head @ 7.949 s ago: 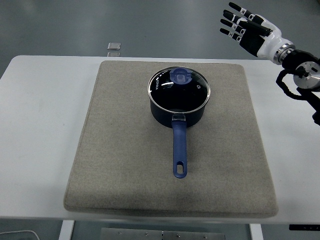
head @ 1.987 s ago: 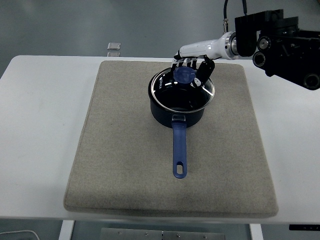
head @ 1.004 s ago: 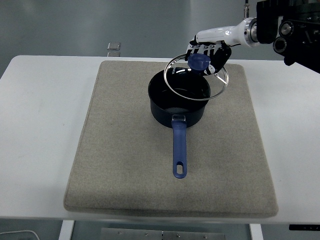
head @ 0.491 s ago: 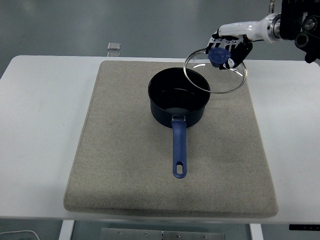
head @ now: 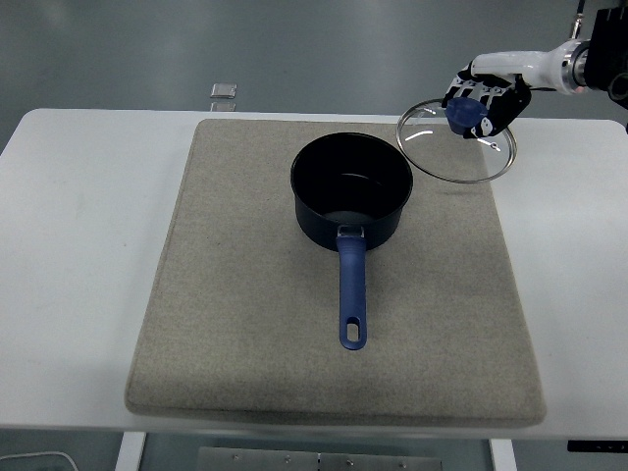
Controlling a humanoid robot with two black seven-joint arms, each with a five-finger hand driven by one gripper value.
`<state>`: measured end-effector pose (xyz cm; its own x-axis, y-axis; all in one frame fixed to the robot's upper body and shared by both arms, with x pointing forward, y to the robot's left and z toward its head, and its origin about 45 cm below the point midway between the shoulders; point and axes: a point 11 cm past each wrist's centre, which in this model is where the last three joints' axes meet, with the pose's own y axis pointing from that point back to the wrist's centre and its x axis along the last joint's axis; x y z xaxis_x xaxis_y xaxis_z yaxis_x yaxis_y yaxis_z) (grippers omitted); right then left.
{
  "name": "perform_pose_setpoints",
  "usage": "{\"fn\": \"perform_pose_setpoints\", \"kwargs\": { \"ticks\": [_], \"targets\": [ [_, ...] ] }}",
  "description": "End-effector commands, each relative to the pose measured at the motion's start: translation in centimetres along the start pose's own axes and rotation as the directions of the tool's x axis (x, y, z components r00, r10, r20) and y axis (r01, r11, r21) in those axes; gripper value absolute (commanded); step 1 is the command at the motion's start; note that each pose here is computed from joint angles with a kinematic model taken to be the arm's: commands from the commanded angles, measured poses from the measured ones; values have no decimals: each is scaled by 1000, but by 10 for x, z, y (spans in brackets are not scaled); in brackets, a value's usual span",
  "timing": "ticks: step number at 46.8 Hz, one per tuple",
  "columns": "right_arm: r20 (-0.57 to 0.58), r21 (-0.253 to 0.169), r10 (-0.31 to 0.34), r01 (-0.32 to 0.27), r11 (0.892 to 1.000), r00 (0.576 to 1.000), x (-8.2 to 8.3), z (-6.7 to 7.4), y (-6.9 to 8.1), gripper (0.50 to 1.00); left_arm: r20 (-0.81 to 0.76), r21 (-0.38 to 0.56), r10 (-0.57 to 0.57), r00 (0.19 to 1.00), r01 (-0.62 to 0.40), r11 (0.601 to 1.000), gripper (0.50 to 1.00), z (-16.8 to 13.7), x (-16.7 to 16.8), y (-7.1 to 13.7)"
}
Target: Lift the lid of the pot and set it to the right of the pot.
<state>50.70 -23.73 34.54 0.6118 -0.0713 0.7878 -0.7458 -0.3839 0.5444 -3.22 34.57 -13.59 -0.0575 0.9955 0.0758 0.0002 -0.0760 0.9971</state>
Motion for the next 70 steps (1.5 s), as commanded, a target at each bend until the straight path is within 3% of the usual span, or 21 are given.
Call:
{"fn": "perform_pose_setpoints", "kwargs": {
  "ticks": [1, 23, 34, 43, 53, 60, 70],
  "targets": [
    [15, -21, 2, -2, 1000, 1000, -4, 10, -2, 500, 0, 0, -1, 1000, 1, 1000, 1000, 0, 0, 0],
    [65, -77, 21, -16, 997, 998, -38, 41, -16, 500, 0, 0, 1, 1000, -1, 1000, 1000, 0, 0, 0],
    [59, -52, 2, 1, 999, 998, -57, 27, -31, 500, 0, 0, -1, 1000, 1, 1000, 1000, 0, 0, 0],
    [65, -57, 14, -10, 998, 998, -65, 31, -34, 500, 0, 0, 1, 1000, -1, 1000, 1000, 0, 0, 0],
    [61, -38, -3, 5, 999, 998, -77, 21, -43, 500, 0, 0, 1, 1000, -1, 1000, 1000, 0, 0, 0],
    [64, -38, 5, -2, 999, 998, -77, 22, -43, 572, 0, 0, 1, 1000, -1, 1000, 1000, 0, 0, 0],
    [62, -44, 2, 1, 999, 998, -78, 23, -43, 582, 0, 0, 1, 1000, -1, 1000, 1000, 0, 0, 0]
  ]
}}
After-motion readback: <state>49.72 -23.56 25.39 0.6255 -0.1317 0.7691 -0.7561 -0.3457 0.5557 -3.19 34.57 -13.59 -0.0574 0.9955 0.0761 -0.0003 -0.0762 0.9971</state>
